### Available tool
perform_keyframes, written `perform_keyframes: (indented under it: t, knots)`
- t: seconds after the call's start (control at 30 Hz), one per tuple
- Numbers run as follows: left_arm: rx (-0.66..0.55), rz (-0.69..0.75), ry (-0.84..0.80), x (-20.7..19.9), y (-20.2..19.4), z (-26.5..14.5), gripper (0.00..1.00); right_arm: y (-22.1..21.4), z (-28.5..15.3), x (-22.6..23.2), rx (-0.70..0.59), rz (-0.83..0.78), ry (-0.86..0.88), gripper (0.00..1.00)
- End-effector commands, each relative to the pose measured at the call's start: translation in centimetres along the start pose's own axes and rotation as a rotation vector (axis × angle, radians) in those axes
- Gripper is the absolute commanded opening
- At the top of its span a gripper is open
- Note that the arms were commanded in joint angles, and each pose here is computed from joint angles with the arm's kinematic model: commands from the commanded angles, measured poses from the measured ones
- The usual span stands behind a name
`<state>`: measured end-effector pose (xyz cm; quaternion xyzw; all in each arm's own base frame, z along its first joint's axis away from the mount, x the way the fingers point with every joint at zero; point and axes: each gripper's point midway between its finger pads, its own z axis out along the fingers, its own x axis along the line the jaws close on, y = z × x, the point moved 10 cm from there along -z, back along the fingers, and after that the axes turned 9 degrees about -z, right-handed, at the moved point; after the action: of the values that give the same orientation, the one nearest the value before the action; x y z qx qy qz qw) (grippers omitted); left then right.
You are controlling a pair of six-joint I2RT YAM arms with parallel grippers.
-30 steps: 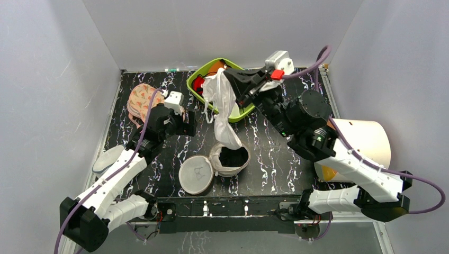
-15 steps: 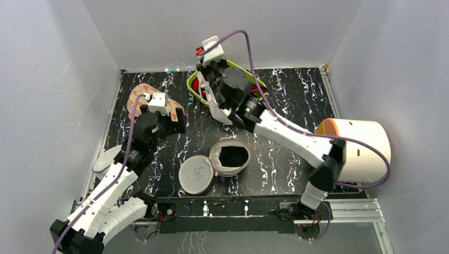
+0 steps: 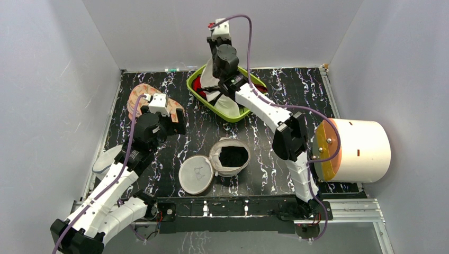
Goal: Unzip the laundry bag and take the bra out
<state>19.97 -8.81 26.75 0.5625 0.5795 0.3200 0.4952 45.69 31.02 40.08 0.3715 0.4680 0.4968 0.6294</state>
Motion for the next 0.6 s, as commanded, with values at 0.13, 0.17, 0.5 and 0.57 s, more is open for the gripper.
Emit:
perform_keyframes:
  t: [0.13,0.17,0.5,0.57]
  knots:
    - [-0.002,-0.011,-0.025,-0.2,0.2,0.0,0.98,-8.3,-2.1,-2.9,0.153,-0.059,-0.1,0.0]
    - [0.0,-0.01,-0.025,-0.2,0.2,0.0,0.98,-8.8,-2.8,-3.3,0.164,-0.062,-0.097,0.0]
    - [0.026,-0.005,-0.021,-0.3,-0.2,0.6,0.98,-14.4,-7.1,-7.0,0.342,-0.008,-0.022,0.0]
    - [0.029,-0.003,-0.018,-0.2,-0.3,0.7,0.99,-14.8,-7.6,-7.3,0.364,-0.012,0.007,0.0]
